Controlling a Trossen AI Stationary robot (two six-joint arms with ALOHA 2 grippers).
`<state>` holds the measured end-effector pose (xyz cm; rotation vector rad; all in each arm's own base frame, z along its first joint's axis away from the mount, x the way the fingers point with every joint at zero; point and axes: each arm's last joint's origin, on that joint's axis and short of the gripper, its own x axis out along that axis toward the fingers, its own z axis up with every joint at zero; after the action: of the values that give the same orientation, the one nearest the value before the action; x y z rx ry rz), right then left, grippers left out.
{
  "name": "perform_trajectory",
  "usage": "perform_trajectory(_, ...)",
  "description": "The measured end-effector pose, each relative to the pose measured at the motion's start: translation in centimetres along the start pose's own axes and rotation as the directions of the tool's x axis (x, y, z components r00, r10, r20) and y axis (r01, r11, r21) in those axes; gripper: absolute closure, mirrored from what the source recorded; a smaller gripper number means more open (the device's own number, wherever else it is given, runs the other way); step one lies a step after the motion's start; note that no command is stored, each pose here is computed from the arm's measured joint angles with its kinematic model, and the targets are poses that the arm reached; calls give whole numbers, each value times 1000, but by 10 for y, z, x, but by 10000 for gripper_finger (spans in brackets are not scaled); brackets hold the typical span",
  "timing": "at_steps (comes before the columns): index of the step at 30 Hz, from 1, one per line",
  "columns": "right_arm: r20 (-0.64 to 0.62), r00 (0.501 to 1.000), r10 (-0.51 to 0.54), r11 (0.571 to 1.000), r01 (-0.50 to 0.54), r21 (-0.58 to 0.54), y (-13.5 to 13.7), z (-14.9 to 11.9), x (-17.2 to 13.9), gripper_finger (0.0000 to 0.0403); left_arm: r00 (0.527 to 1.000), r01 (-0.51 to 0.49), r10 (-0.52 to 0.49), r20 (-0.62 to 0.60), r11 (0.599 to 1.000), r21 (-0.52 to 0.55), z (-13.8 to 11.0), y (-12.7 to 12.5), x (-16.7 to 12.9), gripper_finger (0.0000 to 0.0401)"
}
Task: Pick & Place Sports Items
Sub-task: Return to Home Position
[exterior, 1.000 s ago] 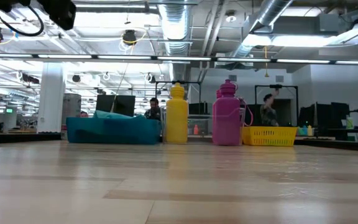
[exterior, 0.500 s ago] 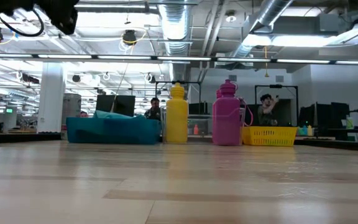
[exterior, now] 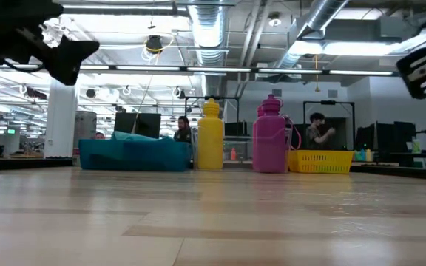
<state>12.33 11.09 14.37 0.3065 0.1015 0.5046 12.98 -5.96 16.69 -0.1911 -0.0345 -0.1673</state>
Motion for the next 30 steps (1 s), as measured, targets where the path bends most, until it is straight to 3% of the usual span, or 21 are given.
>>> perform_trajectory(6,-82,996,23,1000,-22,10,-2,-7,0,283,1000,-18,18,7,1000,-20,2,1,-2,104)
perform_trajectory(17,-87,995,45,997,-40,61,-10,5,-7,283,996,-53,52,73,999,4,15,7,-21,104)
perform_trajectory(26,-121,992,-28,997,36,68,-29,16,-23,283,991,-102,103,87,995,-17,16,16,-43,104)
perform_trajectory(30,-135,988,-74,994,84,70,-35,17,-30,283,986,-168,168,1,986,-11,23,18,-48,104)
